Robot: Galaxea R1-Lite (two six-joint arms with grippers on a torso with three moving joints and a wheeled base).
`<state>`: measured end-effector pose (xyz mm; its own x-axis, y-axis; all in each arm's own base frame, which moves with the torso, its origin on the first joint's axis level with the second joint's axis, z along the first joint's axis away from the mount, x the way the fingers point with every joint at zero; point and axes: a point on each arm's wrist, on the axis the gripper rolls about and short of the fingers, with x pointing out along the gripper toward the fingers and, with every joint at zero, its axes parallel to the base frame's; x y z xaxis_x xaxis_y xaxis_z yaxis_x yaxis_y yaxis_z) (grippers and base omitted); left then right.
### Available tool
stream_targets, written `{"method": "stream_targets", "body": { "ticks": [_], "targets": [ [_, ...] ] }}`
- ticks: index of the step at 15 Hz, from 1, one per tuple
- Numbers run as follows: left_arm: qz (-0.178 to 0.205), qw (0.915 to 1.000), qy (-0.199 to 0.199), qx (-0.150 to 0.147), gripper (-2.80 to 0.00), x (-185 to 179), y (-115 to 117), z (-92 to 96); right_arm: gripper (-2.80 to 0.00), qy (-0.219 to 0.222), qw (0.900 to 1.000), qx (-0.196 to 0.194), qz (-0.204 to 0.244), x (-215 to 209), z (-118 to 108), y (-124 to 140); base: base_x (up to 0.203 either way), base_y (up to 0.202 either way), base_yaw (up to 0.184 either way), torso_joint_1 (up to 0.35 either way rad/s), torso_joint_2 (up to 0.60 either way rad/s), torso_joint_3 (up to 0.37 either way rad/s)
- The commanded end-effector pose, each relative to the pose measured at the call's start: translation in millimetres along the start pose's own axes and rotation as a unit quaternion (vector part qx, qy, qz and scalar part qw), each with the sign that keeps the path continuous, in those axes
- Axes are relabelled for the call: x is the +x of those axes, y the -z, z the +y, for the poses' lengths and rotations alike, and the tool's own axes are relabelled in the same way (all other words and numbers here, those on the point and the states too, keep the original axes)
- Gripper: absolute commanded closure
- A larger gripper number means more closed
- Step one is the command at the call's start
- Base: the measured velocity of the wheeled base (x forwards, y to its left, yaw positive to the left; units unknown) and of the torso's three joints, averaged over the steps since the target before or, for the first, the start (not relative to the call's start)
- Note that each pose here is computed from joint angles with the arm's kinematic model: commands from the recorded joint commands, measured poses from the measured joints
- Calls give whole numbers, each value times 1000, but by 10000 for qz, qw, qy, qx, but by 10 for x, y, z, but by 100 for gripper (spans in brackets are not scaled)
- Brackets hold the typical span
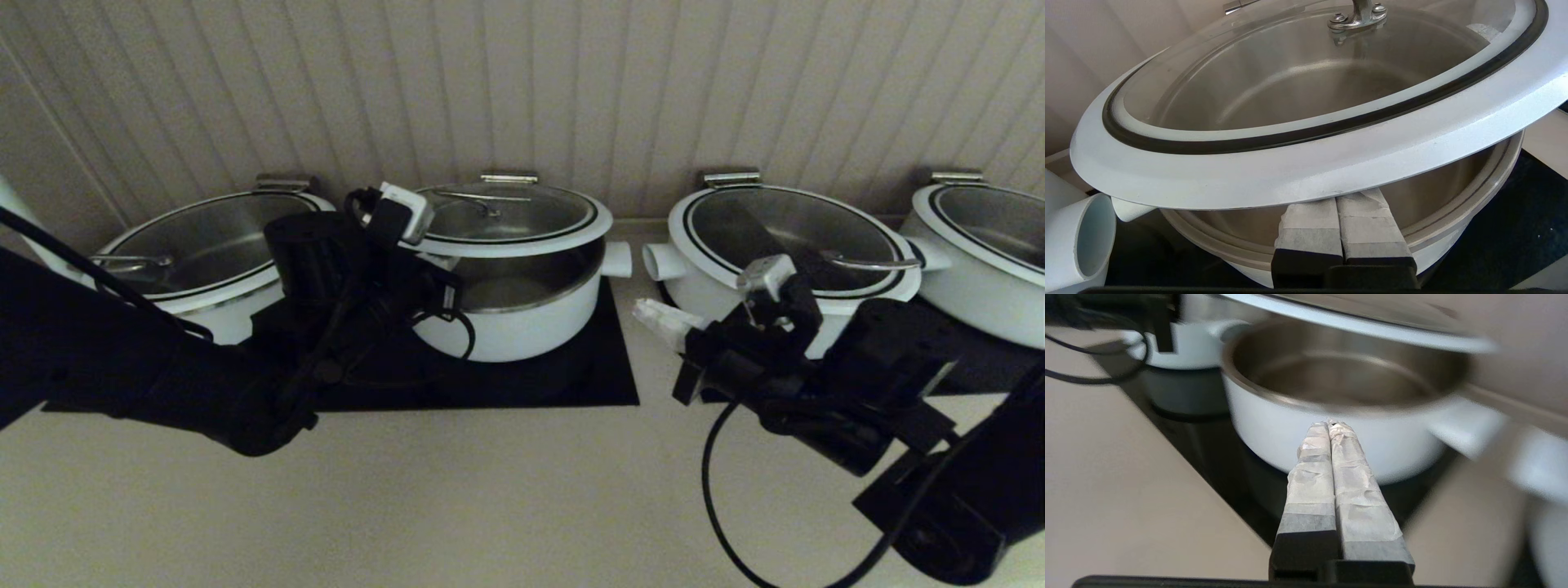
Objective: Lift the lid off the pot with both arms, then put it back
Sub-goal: Open the pot lid completely
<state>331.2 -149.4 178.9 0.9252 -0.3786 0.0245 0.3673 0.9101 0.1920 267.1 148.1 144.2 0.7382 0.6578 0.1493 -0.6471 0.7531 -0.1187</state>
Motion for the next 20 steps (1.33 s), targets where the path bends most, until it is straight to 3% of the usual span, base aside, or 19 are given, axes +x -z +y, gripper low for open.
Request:
{"method": "stream_targets", "body": {
  "ticks": [1,4,8,10,12,16,20],
  "targets": [
    [-40,10000,5,2,0,-4,-14,-4,0,738,9971,-88,-160,-279,-1,-180,0,0,0,0,0,0],
    [-17,10000,6,10,0,-5,0,-6,0,1541,9872,-329,263,-556,23,-131,0,0,0,0,0,0],
    [-15,10000,3,7,0,-15,-3,-5,0,2038,9751,-658,582,-1002,107,-170,0,0,0,0,0,0],
    [-5,10000,5,11,0,-14,3,-7,0,2524,9602,-817,868,-1254,148,-148,0,0,0,0,0,0],
    [7,10000,7,11,0,-6,13,-9,0,3016,9463,-839,805,-1432,157,-242,0,0,0,0,0,0],
    [66,10000,19,14,0,12,59,-19,0,4255,8979,-821,776,-1826,146,-444,0,0,0,0,0,0],
    [112,9999,38,15,0,32,95,-32,0,5656,8091,-1330,876,-2313,62,-591,0,0,0,0,0,0]
  ]
}}
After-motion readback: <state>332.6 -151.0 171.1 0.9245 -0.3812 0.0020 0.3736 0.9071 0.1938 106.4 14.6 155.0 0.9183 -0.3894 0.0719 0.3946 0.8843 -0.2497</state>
